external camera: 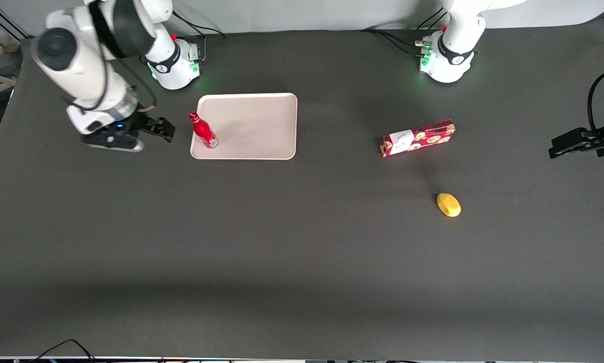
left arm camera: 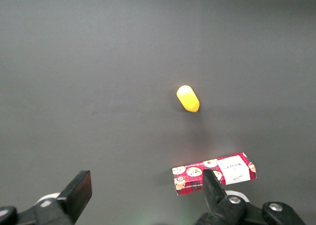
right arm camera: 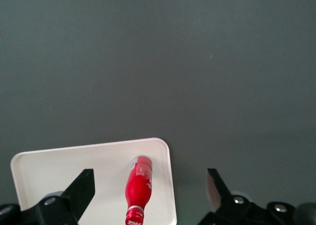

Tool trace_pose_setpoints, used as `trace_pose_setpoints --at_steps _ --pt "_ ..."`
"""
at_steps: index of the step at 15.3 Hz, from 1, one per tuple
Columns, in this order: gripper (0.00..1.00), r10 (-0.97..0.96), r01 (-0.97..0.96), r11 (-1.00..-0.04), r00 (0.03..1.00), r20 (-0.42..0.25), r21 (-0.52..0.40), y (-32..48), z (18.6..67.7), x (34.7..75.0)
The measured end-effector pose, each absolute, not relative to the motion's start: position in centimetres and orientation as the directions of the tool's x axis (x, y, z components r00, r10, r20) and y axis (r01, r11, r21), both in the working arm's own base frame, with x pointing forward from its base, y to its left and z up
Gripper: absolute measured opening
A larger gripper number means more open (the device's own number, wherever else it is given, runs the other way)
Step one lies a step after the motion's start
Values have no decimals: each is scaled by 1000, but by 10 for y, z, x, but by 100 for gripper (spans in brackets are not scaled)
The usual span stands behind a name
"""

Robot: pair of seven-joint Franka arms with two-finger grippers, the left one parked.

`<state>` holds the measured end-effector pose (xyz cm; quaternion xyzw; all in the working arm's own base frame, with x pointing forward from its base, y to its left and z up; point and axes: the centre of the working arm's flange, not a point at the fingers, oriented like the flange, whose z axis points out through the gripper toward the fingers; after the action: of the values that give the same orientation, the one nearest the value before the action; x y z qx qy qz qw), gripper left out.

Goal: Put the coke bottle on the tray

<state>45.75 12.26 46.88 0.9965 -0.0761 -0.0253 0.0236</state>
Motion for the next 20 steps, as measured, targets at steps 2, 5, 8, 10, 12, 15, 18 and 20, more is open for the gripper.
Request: trace_pose_setpoints --at_steps 2,5,8,10,12,15,18,20 --pt "100 -151 -151 -988 989 -5 24 101 497 480" --pt "100 -153 -154 -988 986 70 11 65 535 513" --pt "100 -129 -133 -991 985 116 33 32 560 542" --pt "100 -82 -88 -995 991 105 55 10 570 556" --pt "100 -38 -43 -997 996 85 60 -15 580 567" --pt "100 -35 -38 -998 998 45 56 -40 594 578" --pt "100 -33 -35 -998 999 29 50 -41 594 589" --pt "100 -32 -33 -998 999 14 48 -40 591 591"
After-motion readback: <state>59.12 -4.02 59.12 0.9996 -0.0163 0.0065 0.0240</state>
